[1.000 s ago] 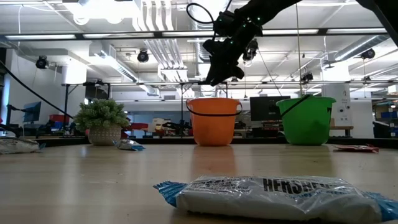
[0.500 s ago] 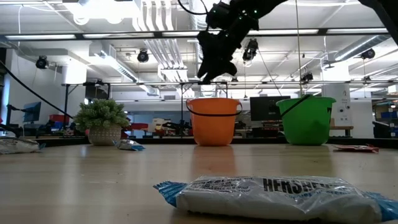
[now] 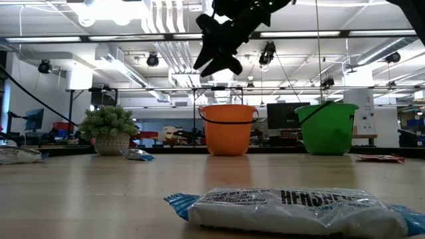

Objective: Organize candy in baskets
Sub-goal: Put the white chocolate into the orange bucket

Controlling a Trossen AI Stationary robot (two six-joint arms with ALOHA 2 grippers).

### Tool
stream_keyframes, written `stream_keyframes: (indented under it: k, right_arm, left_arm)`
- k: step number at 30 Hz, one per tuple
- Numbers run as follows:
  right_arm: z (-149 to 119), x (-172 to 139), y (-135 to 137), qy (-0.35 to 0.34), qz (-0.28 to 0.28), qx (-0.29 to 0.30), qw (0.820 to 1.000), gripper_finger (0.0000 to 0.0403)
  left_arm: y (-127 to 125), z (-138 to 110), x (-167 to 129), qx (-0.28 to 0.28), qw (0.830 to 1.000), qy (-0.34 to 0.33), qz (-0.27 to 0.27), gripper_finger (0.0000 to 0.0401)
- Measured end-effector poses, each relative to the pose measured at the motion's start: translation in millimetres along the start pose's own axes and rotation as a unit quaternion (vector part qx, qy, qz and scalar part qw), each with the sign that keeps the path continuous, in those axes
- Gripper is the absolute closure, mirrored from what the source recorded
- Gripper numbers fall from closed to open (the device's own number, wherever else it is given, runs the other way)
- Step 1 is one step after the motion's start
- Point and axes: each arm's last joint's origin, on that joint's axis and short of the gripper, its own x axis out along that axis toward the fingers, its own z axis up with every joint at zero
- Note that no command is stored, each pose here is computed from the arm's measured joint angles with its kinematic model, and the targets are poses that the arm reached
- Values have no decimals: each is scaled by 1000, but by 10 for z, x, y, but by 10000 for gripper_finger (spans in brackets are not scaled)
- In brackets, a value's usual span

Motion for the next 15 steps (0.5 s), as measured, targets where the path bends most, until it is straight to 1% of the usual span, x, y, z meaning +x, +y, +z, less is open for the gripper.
stream_keyframes:
  k: [4,8,10,13,15]
  right_arm:
    - [-22,6,77,4,6,-2,1000,248]
    - [-41,-12,130,11,9,31,999,248]
    - [-58,-51,153,20,8,47,999,247]
    - [-73,-152,204,28,8,55,998,248]
    - [-66,-248,264,23,14,51,998,249]
  left_arm:
    - [-1,-1,-6,41,999,-2,-9,209]
    - [-32,7,10,64,995,-13,-75,201]
    - [-45,9,9,84,992,-19,-96,196]
    - [-58,4,33,119,988,-18,-98,194]
    - [-79,0,69,131,986,-12,-104,194]
